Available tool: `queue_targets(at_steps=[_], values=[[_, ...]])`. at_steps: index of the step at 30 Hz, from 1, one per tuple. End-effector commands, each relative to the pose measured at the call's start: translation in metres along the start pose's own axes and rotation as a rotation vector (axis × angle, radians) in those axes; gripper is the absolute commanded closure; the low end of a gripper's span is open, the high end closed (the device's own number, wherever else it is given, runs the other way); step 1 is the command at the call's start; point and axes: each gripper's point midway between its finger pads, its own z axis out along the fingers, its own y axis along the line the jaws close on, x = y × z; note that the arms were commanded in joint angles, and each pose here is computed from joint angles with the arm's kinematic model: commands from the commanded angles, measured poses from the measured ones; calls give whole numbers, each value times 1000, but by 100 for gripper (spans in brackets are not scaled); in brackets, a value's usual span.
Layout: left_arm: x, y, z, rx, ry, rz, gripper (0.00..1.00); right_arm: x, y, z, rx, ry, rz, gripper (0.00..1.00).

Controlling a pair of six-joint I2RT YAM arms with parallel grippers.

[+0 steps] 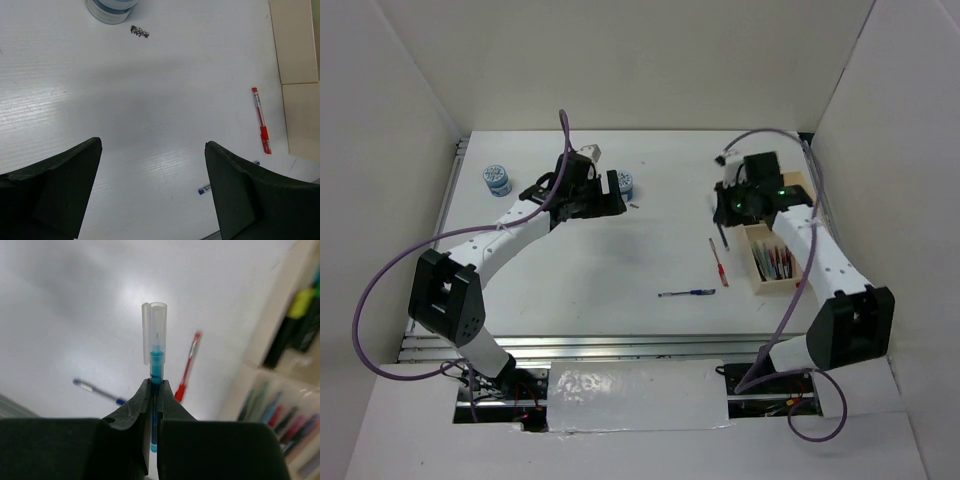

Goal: Sort the stationery into containers
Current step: Pick up the pen from the center of the board, then place the pen in the storage box.

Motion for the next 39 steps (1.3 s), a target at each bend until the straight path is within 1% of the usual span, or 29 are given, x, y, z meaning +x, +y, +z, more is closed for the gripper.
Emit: queue_targets(at_steps=[1, 2, 3, 5, 6, 7, 9, 13, 19, 23, 32, 39], values=[[-18, -10, -8, 39, -55, -4, 4, -58, -8, -70, -52, -201, 39, 100], [-18, -10, -9, 41, -57, 1, 4, -61, -32, -84, -8, -214, 67, 100], [-17, -9, -9, 36, -56, 0, 4, -58, -46, -90, 23, -215, 76, 100], [-17, -8, -9, 37, -62, 1, 4, -44, -82, -95, 103, -201, 82, 100], [-17, -9, -9, 42, -61, 2, 4, -33, -108, -100, 155, -194, 120, 100], [-15, -9, -9, 42, -58, 0, 3, -27, -120, -100, 178, -184, 103, 100], [-16, -9, -8, 44, -59, -1, 4, -6, -142, -97, 216, -152, 150, 100], [-17, -9, -7, 39, -56, -1, 4, 19, -161, -79, 246, -115, 168, 100], [-13, -8, -8, 41, -57, 1, 4, 42, -185, -61, 279, -69, 204, 100], [-13, -8, -7, 41, -55, 1, 4, 55, -200, -56, 308, -40, 230, 100], [-7, -7, -4, 52, -45, 3, 5, 108, -230, -44, 355, 69, 292, 100], [2, -13, -4, 101, -45, 55, 6, 120, -245, -33, 385, 103, 312, 100]])
